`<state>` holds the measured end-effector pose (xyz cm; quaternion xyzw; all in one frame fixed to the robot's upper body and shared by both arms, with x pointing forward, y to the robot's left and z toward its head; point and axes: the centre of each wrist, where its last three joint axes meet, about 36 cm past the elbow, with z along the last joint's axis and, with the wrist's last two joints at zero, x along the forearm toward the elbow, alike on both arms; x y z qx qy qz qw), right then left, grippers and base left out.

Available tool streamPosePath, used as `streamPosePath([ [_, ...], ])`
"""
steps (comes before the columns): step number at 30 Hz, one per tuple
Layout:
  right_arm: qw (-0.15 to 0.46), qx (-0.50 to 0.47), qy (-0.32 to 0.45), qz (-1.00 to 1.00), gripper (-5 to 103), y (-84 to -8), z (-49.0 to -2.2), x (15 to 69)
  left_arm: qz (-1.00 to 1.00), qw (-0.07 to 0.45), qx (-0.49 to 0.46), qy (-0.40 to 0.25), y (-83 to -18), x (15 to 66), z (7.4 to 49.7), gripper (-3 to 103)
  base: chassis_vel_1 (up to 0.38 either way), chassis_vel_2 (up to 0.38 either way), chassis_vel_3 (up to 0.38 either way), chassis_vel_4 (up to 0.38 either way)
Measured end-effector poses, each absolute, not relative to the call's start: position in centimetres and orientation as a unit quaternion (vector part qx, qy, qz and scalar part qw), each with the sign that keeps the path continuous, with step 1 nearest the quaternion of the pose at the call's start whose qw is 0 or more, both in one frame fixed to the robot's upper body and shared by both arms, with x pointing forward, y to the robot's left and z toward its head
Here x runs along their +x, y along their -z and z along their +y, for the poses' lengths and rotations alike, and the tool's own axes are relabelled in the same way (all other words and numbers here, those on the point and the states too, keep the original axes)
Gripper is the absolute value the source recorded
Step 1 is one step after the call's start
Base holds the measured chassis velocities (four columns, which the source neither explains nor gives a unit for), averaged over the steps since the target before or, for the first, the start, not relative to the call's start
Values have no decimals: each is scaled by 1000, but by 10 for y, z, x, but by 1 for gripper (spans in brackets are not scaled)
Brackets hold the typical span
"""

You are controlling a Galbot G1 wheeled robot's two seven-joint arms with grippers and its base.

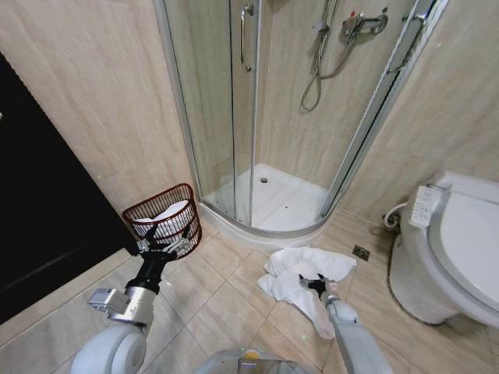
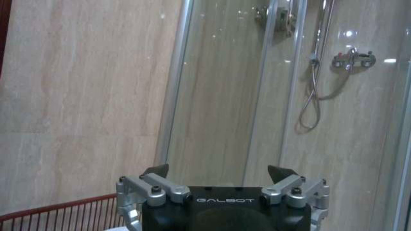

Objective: Discard the used towel into the hamper.

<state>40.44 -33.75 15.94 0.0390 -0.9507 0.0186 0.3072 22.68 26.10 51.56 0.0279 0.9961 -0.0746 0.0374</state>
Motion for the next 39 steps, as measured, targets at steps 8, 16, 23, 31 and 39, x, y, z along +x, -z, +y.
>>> streamPosePath([
  [8,345,26,-37,-937,100,-151,-349,409,996,37,28,75,-516,227,261,100,0,0,0,0],
  [16,358,25,-21,-933,100,-148,-355,406,996,37,28,75,-516,227,261,100,0,0,0,0],
  [23,347,31,-18,-937,82,-149,-358,400,996,37,28,75,-516,227,261,100,0,0,0,0],
  [31,332,29,-15,-943,58,-156,-363,396,996,37,28,75,-516,227,261,100,0,0,0,0],
  [39,304,30,-22,-952,38,-164,-363,388,996,37,28,75,-516,227,261,100,0,0,0,0],
])
